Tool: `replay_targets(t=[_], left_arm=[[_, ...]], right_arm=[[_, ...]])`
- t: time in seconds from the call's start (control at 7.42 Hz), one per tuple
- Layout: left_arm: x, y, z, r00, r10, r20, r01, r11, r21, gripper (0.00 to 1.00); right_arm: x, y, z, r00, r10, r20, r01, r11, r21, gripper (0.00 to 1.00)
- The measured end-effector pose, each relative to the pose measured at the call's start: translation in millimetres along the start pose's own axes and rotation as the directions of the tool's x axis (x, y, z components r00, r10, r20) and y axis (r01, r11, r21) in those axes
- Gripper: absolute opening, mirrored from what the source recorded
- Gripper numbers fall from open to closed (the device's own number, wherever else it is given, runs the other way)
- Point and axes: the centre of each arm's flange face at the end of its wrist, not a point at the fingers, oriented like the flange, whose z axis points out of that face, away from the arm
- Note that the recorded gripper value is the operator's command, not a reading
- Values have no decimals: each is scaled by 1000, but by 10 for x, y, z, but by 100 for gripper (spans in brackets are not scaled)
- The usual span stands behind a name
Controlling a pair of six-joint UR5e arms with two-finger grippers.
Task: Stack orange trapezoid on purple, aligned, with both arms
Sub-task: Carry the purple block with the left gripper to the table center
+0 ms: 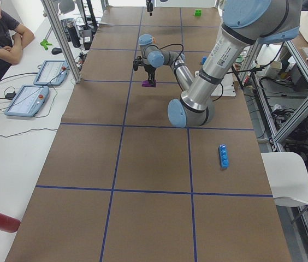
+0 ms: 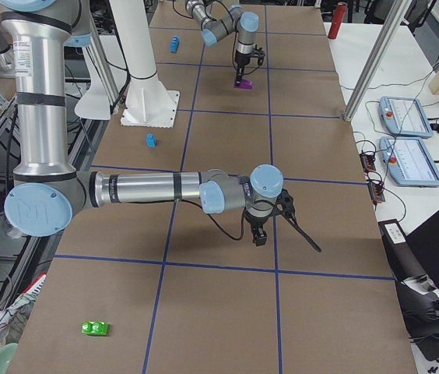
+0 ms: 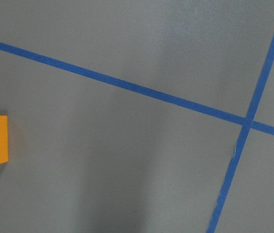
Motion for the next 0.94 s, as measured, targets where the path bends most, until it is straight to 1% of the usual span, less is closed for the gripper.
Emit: replay_targets(t=[0.13, 0.27, 0.54, 0.94], left_arm=[[413, -94, 87, 1000, -16, 21, 17, 1000, -10, 0], [683, -174, 146, 999, -29, 40, 30, 999, -17, 0], [836, -244, 287, 997, -36, 73, 38, 999, -19, 0], [891, -208, 390, 996, -29, 82, 31, 999, -28, 0]], right_arm=[[-17, -4, -8, 1000, -3, 1, 3, 1000, 2, 100], [-36, -8, -21, 1000, -5, 2, 5, 1000, 4, 100], [-51, -5, -23, 1000, -7, 4, 7, 1000, 5, 100], [-66, -2, -4, 1000, -9, 6, 9, 1000, 0, 100]])
